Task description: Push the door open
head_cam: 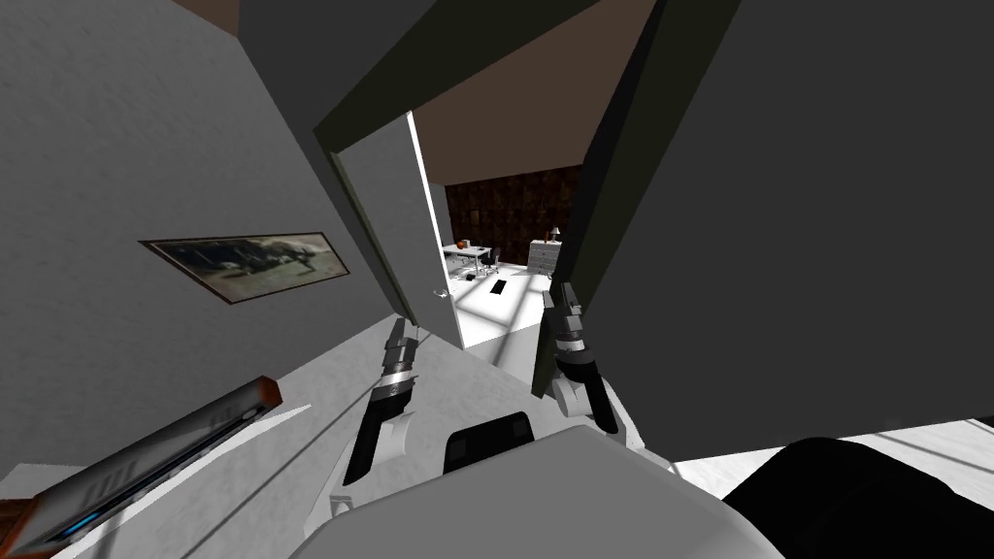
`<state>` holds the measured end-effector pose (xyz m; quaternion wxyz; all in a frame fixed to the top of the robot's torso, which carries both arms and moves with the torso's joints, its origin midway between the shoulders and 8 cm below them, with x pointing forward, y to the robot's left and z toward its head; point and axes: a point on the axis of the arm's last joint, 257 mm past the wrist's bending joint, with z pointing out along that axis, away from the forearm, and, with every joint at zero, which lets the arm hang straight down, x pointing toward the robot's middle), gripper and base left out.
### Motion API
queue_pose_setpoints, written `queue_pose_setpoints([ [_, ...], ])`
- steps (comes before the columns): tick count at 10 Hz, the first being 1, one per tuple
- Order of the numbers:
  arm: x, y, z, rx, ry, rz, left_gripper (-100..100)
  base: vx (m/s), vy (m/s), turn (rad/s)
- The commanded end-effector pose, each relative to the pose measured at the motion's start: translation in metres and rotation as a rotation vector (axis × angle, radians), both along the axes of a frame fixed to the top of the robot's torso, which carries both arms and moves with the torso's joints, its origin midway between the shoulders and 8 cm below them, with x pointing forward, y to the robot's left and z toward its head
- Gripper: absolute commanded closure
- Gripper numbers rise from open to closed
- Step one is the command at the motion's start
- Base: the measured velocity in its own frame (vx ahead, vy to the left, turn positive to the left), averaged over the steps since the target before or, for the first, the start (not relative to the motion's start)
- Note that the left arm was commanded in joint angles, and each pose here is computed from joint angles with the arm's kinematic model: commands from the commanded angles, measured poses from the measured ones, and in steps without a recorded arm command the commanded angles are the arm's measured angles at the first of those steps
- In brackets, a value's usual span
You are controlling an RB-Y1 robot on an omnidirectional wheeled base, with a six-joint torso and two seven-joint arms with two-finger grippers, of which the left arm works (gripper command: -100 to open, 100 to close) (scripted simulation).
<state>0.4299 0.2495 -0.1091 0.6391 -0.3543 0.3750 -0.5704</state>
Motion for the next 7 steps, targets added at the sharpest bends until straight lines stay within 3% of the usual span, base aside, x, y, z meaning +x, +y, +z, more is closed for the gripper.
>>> queue_pose_setpoints([
  [1, 0.003, 0.0, -0.01, 0.002, 0.015, -0.005, -100, 0.07, 0.123, -0.102],
  [7, 0.02, -0.003, -0.05, 0.008, 0.076, -0.021, -100, 0.075, 0.115, -0.122],
])
